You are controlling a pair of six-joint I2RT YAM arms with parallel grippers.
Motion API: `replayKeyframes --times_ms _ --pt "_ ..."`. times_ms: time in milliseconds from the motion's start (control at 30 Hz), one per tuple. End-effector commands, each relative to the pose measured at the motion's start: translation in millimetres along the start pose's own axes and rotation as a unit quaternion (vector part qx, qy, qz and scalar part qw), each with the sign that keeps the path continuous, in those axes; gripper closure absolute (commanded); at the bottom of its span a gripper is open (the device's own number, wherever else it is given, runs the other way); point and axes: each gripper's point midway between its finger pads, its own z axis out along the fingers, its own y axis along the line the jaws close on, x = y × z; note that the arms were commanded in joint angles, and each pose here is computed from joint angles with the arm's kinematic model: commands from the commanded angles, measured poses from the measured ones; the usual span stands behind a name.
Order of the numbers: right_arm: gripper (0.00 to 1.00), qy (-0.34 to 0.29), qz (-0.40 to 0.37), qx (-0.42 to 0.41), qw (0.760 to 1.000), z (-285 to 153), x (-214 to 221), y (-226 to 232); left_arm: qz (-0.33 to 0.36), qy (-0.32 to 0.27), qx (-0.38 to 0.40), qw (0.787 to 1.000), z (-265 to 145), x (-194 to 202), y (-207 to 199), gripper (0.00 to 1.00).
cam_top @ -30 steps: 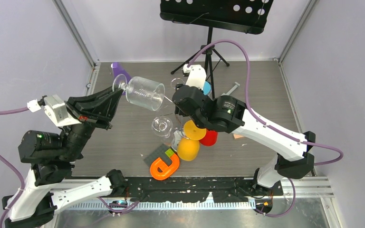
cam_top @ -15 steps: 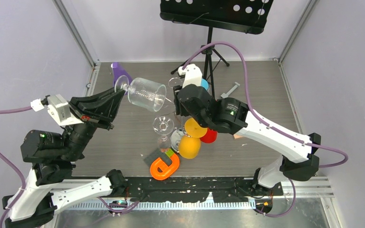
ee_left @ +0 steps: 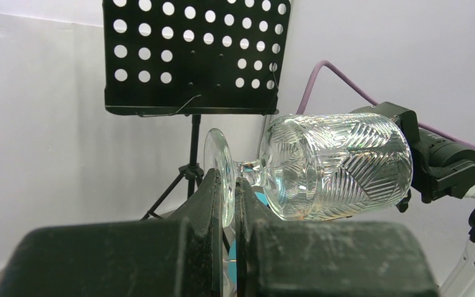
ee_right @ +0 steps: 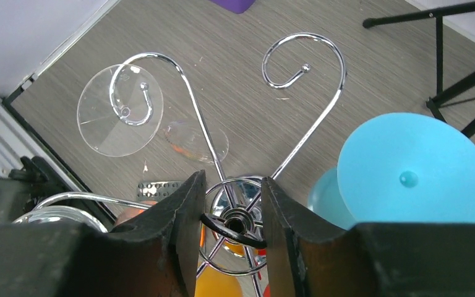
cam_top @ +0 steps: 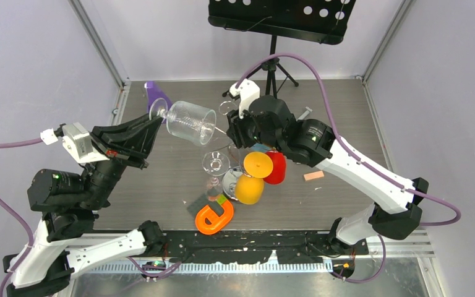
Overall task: Place the wine glass upside down on the wine glass rack
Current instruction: Turn the wine glass upside down at the wine rack.
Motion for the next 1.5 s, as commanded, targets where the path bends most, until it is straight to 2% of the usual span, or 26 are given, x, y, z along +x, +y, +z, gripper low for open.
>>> replayKeyframes --times_ms 0,300,400,567,700,900,1067,1200,1467 --pt "0.82 0.016 -0.062 -0.022 0.998 -4 5 -7 -0.021 -0.044 -0.009 0.999 4 -24 2 1.0" --pt "0.9 0.005 -0.119 -0.061 0.991 -4 4 -4 -0.019 -0.043 -0.015 0.999 2 -22 5 1.0" --pt "0.9 -0.002 -0.115 -0.085 0.99 -5 2 -4 -0.018 -0.042 -0.015 0.999 2 -22 5 1.0" --pt "0.83 -0.01 -0.119 -0.131 0.984 -8 2 -4 -0.018 -0.039 -0.017 0.999 3 -19 5 1.0" --pt "0.81 -0.015 -0.136 -0.176 0.975 -11 5 6 -0.017 -0.038 -0.018 0.999 5 -17 5 1.0" --pt "0.82 -0.024 -0.152 -0.226 0.962 -13 8 17 -0.018 -0.039 -0.021 0.999 4 -17 6 1.0" --pt "0.89 -0.038 -0.162 -0.257 0.952 -12 8 18 -0.016 -0.038 -0.025 0.999 3 -17 8 1.0" --pt "0.94 -0.046 -0.175 -0.298 0.937 -14 9 21 -0.015 -0.037 -0.028 0.999 3 -16 9 1.0" --pt "0.94 -0.049 -0.209 -0.377 0.901 -13 19 24 -0.012 -0.032 -0.031 0.999 4 -13 10 1.0"
